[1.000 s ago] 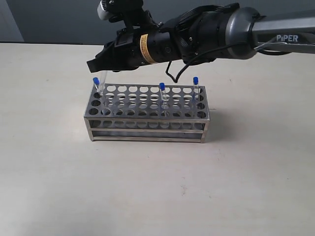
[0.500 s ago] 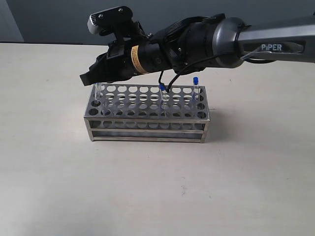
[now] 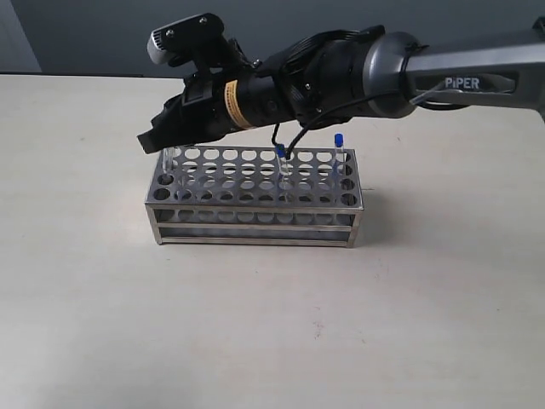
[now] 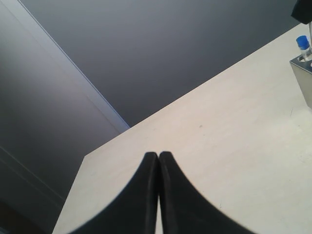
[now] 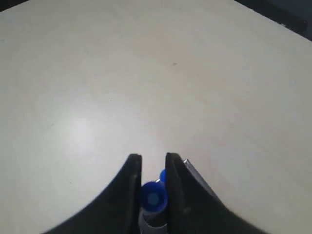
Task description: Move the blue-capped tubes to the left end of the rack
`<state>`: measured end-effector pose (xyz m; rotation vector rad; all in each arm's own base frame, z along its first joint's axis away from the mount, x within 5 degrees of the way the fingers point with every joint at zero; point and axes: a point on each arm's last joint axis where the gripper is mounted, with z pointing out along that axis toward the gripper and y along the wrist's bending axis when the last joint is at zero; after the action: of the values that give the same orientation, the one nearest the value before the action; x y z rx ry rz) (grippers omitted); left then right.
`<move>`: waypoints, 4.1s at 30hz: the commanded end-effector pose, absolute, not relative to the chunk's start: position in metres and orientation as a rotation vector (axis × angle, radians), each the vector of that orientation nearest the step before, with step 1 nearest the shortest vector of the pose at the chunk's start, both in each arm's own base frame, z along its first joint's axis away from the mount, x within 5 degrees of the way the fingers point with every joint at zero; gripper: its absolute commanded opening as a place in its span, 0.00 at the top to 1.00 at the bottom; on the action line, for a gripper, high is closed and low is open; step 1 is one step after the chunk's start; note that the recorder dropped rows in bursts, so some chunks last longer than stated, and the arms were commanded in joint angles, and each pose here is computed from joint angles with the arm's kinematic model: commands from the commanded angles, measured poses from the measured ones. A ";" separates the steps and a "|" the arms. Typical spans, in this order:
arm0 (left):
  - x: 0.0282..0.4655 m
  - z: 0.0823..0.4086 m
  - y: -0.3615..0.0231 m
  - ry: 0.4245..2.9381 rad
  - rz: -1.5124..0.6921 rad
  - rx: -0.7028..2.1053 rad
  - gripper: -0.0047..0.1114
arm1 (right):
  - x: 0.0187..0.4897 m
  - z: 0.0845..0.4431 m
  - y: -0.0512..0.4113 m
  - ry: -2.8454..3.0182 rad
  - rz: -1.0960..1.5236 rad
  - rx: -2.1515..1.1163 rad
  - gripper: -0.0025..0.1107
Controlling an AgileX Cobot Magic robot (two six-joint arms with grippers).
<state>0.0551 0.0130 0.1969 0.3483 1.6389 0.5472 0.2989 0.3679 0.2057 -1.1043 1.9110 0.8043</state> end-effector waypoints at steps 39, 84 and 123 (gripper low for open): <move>0.055 0.199 0.013 1.633 0.540 0.346 0.95 | 0.283 0.189 0.390 1.883 0.734 -1.171 0.97; 0.055 0.199 0.013 1.633 0.540 0.346 0.95 | 0.282 0.187 0.402 1.861 0.835 -1.223 0.67; 0.055 0.199 0.013 1.634 0.540 0.346 0.95 | 0.279 0.210 0.399 1.722 0.786 -1.309 0.64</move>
<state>0.0551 0.0130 0.1969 0.3483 1.6389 0.5472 0.2771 0.4014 0.2042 -1.3071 1.7460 0.8053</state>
